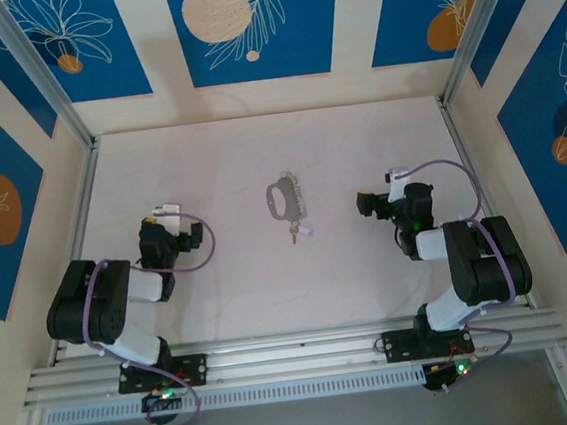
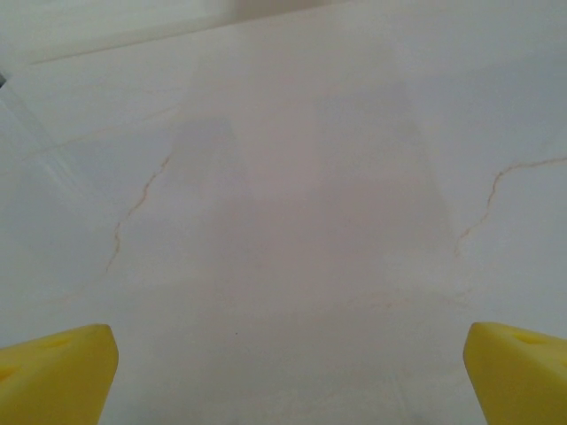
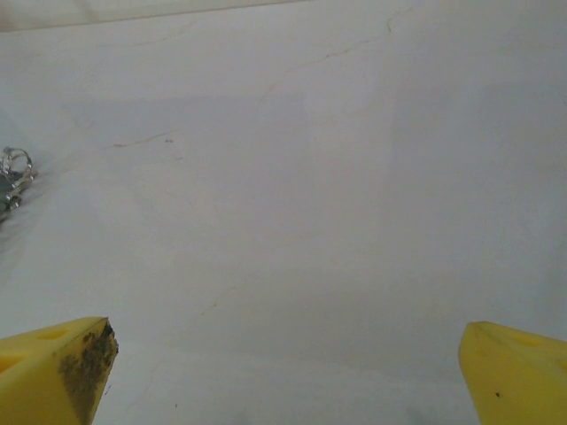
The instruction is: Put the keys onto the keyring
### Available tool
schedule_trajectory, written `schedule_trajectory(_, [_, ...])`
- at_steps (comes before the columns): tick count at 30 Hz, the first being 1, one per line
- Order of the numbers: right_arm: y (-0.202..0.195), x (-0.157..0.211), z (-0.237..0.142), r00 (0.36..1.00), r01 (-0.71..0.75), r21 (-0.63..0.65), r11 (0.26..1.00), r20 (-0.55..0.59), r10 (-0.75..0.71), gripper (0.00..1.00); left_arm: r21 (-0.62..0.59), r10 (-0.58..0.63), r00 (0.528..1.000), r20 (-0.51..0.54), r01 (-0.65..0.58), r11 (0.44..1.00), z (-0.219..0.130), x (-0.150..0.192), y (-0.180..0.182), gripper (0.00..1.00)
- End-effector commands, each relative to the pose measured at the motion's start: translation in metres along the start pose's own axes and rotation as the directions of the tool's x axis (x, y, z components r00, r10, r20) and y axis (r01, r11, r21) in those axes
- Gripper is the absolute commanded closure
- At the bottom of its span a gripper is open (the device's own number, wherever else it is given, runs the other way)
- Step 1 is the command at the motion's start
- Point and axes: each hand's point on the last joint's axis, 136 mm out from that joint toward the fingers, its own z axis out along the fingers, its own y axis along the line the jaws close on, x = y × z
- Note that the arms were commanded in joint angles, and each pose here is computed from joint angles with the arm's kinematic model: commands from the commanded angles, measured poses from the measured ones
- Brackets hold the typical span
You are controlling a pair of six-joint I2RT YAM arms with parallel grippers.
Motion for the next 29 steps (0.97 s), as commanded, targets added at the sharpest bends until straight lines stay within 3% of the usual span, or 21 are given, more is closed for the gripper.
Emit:
schedule_trajectory(1, [0.0047,-0.0148,0.0024,1.0,-0.002,-0.048,0.999,0.029,0.004,0.01,0.021,-0.017,1.0,0.022,0.017,1.0,0.0104,-0.0195,0.0016,0.01])
schedule_trajectory(29, [0.0042,-0.0149,0.0025,0.999,0.01,-0.022,1.0,0.032,-0.009,0.01,-0.007,-0.047,0.999,0.016,0.047,0.999,0.0105,-0.0182,0.0105,0.0])
